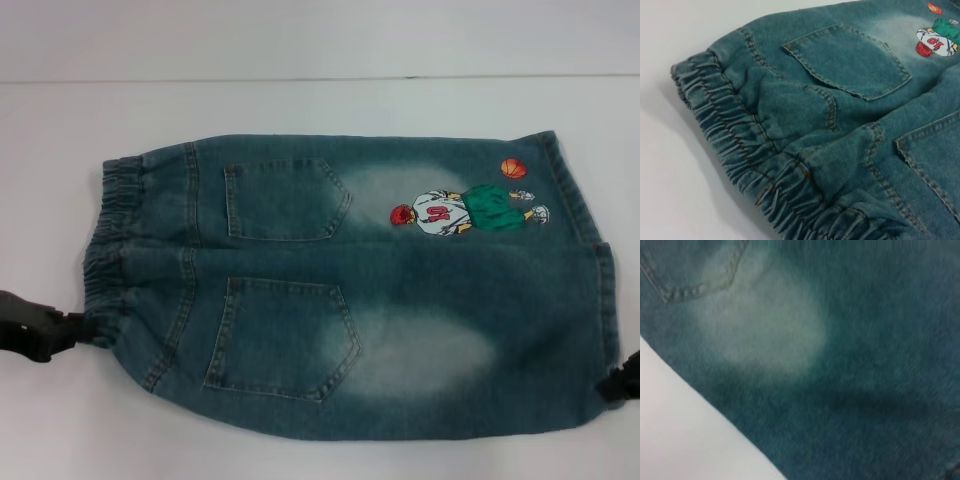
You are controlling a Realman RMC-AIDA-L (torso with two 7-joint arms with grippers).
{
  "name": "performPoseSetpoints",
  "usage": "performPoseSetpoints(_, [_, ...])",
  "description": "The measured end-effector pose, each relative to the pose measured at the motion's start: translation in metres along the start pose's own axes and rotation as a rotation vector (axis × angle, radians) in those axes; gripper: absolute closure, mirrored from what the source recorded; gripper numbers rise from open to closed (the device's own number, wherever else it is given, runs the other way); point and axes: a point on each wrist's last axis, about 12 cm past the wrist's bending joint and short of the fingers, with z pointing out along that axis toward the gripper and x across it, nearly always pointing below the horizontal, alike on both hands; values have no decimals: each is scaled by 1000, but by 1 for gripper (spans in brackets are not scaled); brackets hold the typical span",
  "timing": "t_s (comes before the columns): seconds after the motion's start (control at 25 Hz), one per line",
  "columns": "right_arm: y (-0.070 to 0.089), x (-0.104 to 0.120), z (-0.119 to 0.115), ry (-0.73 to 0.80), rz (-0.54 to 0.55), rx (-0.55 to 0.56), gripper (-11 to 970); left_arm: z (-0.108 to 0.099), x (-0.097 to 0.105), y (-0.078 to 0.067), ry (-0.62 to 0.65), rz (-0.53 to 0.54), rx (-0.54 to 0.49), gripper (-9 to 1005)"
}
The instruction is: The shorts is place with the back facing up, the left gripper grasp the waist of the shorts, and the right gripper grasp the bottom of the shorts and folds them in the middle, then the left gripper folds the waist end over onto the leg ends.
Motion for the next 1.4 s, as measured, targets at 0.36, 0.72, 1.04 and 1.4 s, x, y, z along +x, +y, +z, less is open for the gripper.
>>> performPoseSetpoints(0.36, [-10,23,-40,-428,-15,34,917,-24,4,6,-154,-75,3,911])
performPoseSetpoints(0.72, [-20,20,-50,-713,-8,57,925,-25,-13,3,-308,-70,18,909])
performPoseSetpoints(1.04, [-49,-1,-51,-831,94,171,938,-5,-39,10,-389,-84,-96,908])
performPoseSetpoints(1.4, [-68,-22,-40,-863,144,269,949,29,-62,18,-376,-86,-206,906])
